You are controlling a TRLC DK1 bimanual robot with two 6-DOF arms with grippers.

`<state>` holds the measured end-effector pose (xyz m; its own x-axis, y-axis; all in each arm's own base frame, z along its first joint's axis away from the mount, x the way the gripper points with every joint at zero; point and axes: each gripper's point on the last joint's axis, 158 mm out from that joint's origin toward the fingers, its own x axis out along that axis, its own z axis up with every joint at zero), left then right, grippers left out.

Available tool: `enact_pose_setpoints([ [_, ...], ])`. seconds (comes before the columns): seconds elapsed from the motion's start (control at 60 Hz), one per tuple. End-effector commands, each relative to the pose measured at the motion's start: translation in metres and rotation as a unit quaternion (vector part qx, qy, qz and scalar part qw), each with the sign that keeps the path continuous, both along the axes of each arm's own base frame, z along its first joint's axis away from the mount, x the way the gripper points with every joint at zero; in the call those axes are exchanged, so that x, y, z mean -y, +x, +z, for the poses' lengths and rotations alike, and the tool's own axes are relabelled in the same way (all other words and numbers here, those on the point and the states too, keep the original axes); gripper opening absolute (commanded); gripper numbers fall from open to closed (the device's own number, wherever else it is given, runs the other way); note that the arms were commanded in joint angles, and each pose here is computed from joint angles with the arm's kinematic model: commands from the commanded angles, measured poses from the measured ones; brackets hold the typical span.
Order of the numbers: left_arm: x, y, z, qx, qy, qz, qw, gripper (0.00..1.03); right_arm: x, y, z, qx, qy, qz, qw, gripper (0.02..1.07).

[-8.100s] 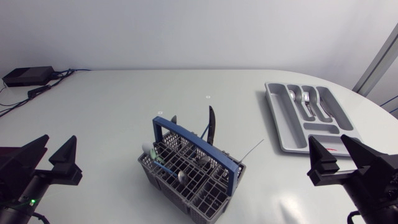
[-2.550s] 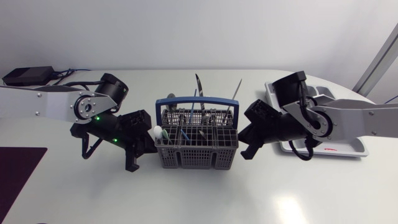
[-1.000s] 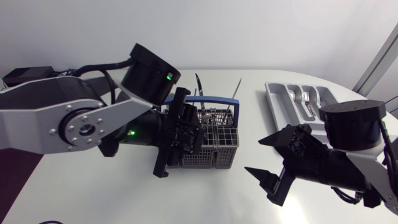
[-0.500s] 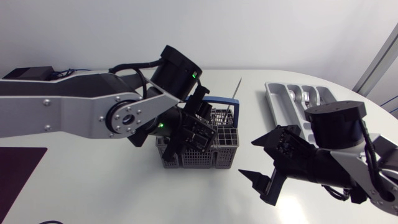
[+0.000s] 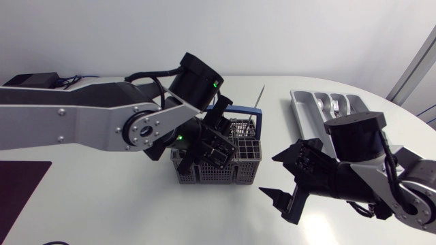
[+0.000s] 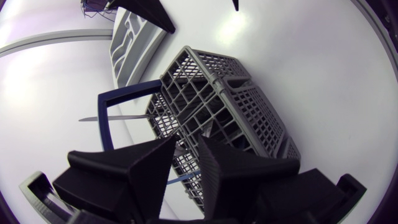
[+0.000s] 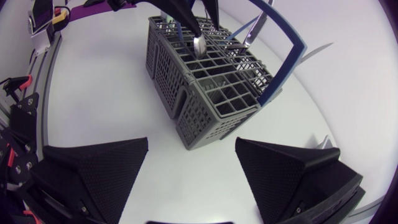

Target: Unload the cutlery basket into the drawer organizer.

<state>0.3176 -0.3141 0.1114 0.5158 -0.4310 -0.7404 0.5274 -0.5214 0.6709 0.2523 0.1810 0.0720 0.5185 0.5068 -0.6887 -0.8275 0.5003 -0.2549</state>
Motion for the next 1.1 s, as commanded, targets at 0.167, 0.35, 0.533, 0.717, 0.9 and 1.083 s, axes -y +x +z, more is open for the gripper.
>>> enact_pose_setpoints([
  [0.167,-0.015,-0.011,0.011,0.010,0.009,-0.007,1.000,0.60,-0.001,-0.004,-0.010,-0.004,-0.008,0.011,1.000,1.03],
  [0.35,-0.020,-0.015,-0.008,-0.001,0.030,-0.006,1.000,0.60,-0.001,-0.004,-0.012,-0.005,-0.009,0.010,1.000,1.03],
  [0.533,-0.015,-0.012,-0.016,-0.001,0.038,-0.010,0.999,0.60,0.000,-0.006,-0.017,-0.008,-0.011,0.011,1.000,1.03],
  [0.717,-0.009,-0.011,-0.026,-0.001,0.047,-0.015,0.999,0.60,0.001,-0.008,-0.020,-0.009,-0.013,0.013,1.000,1.03],
  [0.9,-0.003,-0.007,-0.030,0.007,0.046,-0.016,0.999,0.60,0.001,-0.010,-0.022,-0.010,-0.016,0.017,1.000,1.03],
  [1.083,-0.004,-0.001,-0.032,0.014,0.048,-0.012,0.999,0.43,0.002,-0.011,-0.023,-0.011,-0.015,0.018,1.000,1.03],
])
